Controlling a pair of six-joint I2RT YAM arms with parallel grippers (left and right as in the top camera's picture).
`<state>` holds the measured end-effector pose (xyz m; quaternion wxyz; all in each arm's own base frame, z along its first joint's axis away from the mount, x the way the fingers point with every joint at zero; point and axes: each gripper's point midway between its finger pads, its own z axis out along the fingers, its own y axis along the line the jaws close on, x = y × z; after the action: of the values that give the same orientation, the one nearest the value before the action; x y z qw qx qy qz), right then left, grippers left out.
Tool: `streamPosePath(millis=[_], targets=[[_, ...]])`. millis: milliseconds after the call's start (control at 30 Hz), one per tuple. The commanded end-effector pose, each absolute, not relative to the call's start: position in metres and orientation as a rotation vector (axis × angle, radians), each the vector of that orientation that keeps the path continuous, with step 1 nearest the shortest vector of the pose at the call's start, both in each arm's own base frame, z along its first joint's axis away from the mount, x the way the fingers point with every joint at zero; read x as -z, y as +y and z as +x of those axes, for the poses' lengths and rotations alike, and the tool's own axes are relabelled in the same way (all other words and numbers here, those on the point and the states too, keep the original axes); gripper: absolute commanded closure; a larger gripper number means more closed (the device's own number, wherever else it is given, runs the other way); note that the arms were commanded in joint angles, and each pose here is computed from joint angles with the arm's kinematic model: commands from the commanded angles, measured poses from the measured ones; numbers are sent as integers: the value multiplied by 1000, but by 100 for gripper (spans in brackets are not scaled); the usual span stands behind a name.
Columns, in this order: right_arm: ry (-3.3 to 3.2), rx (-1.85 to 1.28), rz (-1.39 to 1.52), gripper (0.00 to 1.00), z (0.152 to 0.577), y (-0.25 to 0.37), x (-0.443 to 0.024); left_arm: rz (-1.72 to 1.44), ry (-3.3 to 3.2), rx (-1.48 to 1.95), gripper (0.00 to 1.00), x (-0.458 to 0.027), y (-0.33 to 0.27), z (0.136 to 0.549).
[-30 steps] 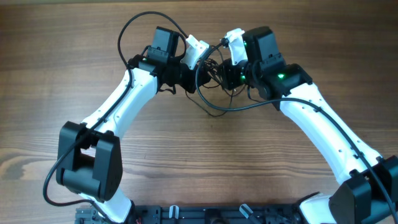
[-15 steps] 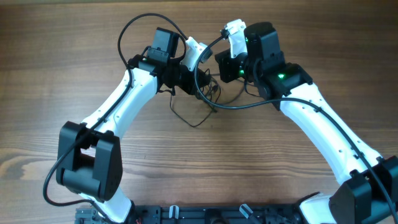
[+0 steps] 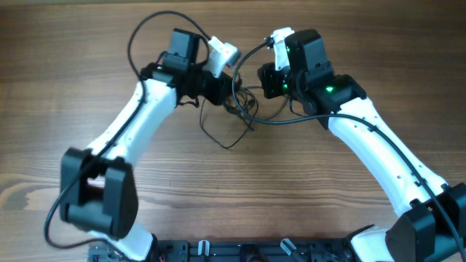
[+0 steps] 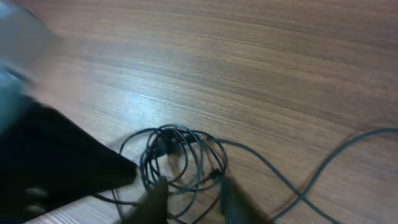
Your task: Untangle cables
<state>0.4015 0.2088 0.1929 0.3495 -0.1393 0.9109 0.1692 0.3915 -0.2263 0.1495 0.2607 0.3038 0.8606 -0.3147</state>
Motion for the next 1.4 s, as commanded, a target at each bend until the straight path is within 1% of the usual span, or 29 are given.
streamPosePath(millis=[0,100,167,233,333,467,500,567,600,667,700,833,867,967,1033,1367], targets=[[2349,-406,-338,57,400,203,-204,767,2077,739,96,-251,-193,395],[2420,-399,-339,55,396,203,-185,631,1891,635,96,-335,-148,386],[2453,-436,-358,55,395,209,-172,571,1822,582,96,-367,-124,376],[2470,-513,-391,55,395,222,-160,538,1776,531,96,-389,-107,362],[2482,-645,-413,54,397,243,-144,508,1745,488,96,-406,-92,346],[2504,-800,-478,54,394,269,-118,502,1723,476,96,-415,-90,336],[2510,-857,-514,54,391,282,-105,498,1724,480,96,-415,-90,335],[2486,-959,-583,53,383,300,-103,482,1738,496,96,-413,-90,337],[2466,-1017,-619,50,377,310,-105,483,1746,502,96,-411,-90,337],[2459,-1035,-643,49,373,319,-103,480,1757,506,96,-407,-90,339],[2461,-1039,-657,45,369,324,-102,479,1760,507,96,-407,-90,340],[2512,-1003,-647,42,357,333,-94,478,1766,509,96,-405,-90,342],[2543,-941,-601,41,359,331,-89,478,1766,509,96,-405,-90,342],[2664,-714,-341,39,367,310,-70,478,1769,510,96,-404,-90,341],[2709,-631,-236,38,366,299,-63,476,1777,513,96,-402,-90,341],[2759,-594,41,32,364,294,-58,472,1794,519,96,-398,-90,340]])
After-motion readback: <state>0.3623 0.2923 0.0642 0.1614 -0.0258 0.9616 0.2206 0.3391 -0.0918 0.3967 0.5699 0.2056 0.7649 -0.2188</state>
